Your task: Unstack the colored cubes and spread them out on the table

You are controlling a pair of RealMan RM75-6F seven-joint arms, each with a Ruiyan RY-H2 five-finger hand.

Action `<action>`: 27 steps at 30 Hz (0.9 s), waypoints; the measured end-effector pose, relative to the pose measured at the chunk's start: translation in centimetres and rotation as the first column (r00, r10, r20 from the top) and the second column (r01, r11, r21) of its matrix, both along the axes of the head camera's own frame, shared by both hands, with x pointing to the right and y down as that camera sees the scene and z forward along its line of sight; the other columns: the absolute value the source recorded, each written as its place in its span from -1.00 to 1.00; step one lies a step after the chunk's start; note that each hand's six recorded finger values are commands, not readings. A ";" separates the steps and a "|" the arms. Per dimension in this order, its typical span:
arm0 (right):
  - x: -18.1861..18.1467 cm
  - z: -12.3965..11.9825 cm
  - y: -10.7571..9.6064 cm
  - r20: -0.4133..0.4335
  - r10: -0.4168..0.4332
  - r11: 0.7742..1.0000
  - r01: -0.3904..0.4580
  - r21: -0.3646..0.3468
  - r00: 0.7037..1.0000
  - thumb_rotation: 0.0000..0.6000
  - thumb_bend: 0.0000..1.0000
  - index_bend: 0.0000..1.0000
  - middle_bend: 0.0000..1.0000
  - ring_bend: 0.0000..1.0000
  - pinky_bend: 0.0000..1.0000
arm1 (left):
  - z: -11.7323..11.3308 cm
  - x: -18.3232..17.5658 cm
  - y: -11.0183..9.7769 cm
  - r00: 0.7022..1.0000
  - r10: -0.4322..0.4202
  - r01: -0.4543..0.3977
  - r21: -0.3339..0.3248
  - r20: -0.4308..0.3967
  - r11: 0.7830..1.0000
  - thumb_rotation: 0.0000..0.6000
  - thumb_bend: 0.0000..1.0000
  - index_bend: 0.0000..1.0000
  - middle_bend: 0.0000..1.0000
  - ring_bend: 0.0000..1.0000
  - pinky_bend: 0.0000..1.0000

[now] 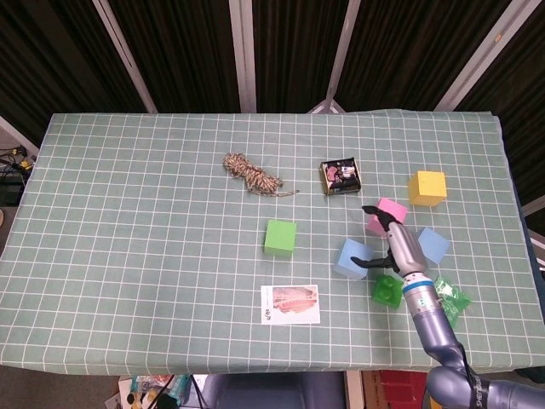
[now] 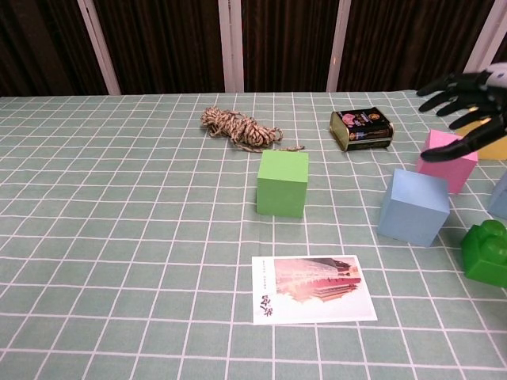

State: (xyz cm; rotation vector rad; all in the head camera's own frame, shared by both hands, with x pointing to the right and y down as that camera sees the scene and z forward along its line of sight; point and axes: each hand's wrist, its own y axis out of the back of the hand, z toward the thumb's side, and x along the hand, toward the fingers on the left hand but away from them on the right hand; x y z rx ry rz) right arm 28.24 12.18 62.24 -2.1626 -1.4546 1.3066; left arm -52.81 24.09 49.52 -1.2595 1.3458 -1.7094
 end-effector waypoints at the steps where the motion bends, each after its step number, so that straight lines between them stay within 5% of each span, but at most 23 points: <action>1: 0.3 -1.0 -0.2 0.003 0.009 1.000 -0.009 0.028 1.000 1.00 -0.74 -0.64 -0.60 -0.69 -0.65 | 0.0 0.0 0.0 1.000 0.001 -0.001 -0.002 0.000 1.000 1.00 -0.66 -0.51 -0.77 -1.00 -1.00; 10: 4.5 -5.2 2.7 -0.054 0.026 0.990 -0.018 0.139 0.998 1.00 -0.75 -0.63 -0.60 -0.67 -0.65 | 0.4 0.5 0.0 1.000 0.023 -0.023 -0.016 -0.001 1.000 1.00 -0.66 -0.52 -0.90 -1.00 -1.00; 15: 7.3 -6.0 5.3 -0.196 0.001 0.971 0.046 0.234 0.981 1.00 -0.75 -0.71 -0.66 -0.69 -0.65 | 0.4 0.9 0.1 0.999 0.041 -0.041 -0.010 -0.001 0.999 1.00 -0.66 -0.57 -0.95 -1.00 -1.00; 18: 9.1 -6.4 6.9 -0.356 -0.012 0.946 0.126 0.297 0.934 1.00 -0.74 -0.85 -0.80 -0.77 -0.68 | 0.5 0.9 0.3 0.999 0.045 -0.044 -0.015 0.008 0.999 1.00 -0.66 -0.58 -0.96 -1.00 -1.00; 22: 10.8 -6.3 9.6 -0.556 -0.038 0.928 0.236 0.289 0.830 1.00 -0.75 -0.94 -0.90 -0.86 -0.78 | 0.7 1.1 0.4 0.998 0.062 -0.062 -0.032 0.022 0.998 1.00 -0.66 -0.62 -1.00 -1.00 -1.00; 25: 11.1 -6.8 11.0 -0.627 -0.043 0.920 0.276 0.280 0.778 1.00 -0.75 -0.94 -0.90 -0.86 -0.78 | 1.0 1.4 0.4 0.996 0.082 -0.080 -0.047 0.034 0.996 1.00 -0.66 -0.62 -1.00 -1.00 -1.00; 27: 11.3 -7.4 11.7 -0.639 -0.036 0.917 0.279 0.284 0.769 1.00 -0.75 -0.94 -0.90 -0.86 -0.78 | 1.3 1.6 0.5 0.995 0.095 -0.093 -0.064 0.035 0.994 1.00 -0.66 -0.63 -1.00 -1.00 -1.00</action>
